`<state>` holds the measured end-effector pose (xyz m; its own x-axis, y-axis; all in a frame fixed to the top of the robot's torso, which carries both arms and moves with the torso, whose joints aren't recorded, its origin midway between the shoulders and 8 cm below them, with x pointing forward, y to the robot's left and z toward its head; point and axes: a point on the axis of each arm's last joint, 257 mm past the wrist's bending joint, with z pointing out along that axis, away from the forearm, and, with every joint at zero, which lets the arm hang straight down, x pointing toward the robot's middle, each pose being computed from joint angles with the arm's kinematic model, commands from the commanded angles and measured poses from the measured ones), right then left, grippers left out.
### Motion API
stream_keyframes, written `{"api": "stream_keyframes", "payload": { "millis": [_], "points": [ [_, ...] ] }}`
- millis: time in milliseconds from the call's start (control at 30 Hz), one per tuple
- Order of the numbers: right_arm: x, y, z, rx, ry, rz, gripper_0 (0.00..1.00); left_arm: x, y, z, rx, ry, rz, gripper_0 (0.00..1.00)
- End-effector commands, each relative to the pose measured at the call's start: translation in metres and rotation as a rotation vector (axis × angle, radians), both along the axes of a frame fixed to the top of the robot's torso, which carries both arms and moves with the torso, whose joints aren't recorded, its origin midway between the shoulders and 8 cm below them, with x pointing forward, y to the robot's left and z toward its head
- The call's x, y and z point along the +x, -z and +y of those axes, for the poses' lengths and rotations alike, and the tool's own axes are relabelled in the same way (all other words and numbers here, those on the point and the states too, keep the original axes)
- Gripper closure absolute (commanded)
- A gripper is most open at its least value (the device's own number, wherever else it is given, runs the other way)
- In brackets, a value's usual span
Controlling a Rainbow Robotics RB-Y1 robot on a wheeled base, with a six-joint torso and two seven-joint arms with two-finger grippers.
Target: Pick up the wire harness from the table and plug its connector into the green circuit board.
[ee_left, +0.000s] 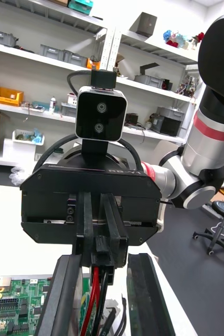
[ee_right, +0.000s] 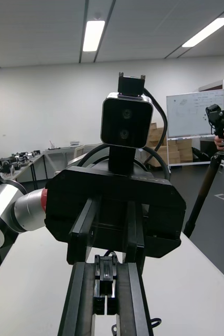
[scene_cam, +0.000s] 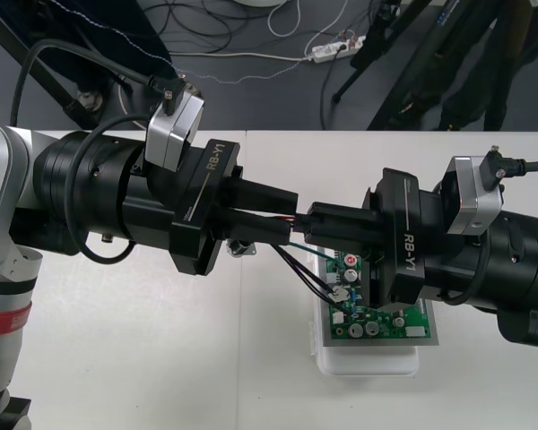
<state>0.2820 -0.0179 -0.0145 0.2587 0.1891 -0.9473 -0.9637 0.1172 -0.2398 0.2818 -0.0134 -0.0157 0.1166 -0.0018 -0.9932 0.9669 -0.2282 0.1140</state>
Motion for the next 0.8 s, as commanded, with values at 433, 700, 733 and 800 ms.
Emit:
{"api": "stream_keyframes", "payload": {
  "millis": [433,700,733,800],
  "points": [
    [-0.0139,-0.0124,0.0071,0.041,-0.016,-0.051,1.00,-0.0053,-0.0080,-0.0077,0.000,0.030,-0.068,1.00],
    [-0.0149,-0.0114,0.0065,0.037,-0.021,-0.050,1.00,-0.0036,-0.0047,-0.0033,0.016,0.025,-0.070,1.00],
    [-0.0142,-0.0109,0.0055,0.035,-0.019,-0.047,1.00,-0.0037,-0.0047,-0.0029,0.016,0.025,-0.072,1.00],
    [-0.0149,-0.0118,0.0063,0.037,-0.022,-0.049,1.00,-0.0039,-0.0056,-0.0029,0.013,0.026,-0.071,1.00]
  ]
}}
